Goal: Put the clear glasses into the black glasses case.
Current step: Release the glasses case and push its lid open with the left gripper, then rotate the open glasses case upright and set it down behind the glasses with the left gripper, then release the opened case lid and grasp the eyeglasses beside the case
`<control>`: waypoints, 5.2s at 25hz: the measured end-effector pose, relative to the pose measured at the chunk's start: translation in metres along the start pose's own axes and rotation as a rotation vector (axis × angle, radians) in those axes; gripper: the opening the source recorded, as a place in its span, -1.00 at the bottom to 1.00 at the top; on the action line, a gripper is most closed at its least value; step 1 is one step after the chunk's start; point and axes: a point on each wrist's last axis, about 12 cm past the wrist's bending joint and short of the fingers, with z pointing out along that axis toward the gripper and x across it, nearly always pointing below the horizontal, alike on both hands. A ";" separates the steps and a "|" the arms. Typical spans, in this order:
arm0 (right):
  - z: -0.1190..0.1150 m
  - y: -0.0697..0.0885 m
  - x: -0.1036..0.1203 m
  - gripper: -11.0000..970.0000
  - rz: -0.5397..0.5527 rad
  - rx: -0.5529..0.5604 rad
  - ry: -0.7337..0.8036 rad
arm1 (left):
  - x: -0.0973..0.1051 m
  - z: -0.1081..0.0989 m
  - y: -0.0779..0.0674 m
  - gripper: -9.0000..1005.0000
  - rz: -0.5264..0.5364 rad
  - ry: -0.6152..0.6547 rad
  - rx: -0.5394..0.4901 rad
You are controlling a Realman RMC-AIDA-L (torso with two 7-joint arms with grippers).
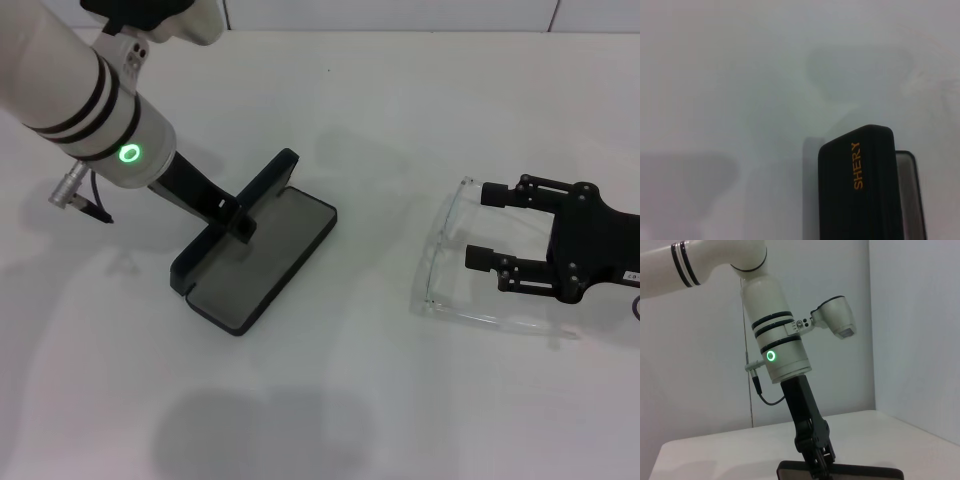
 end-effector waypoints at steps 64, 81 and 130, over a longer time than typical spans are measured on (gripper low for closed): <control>0.000 0.005 0.001 0.49 0.026 -0.001 -0.041 | -0.048 -0.019 -0.039 -0.51 1.019 -0.266 -0.086; -0.001 0.006 0.003 0.49 0.038 -0.004 -0.046 | -0.058 0.013 -0.030 -0.47 0.989 -0.189 -0.104; -0.021 -0.034 -0.087 0.49 -0.066 -0.133 0.085 | 0.089 -0.005 0.029 0.54 0.364 -1.083 0.465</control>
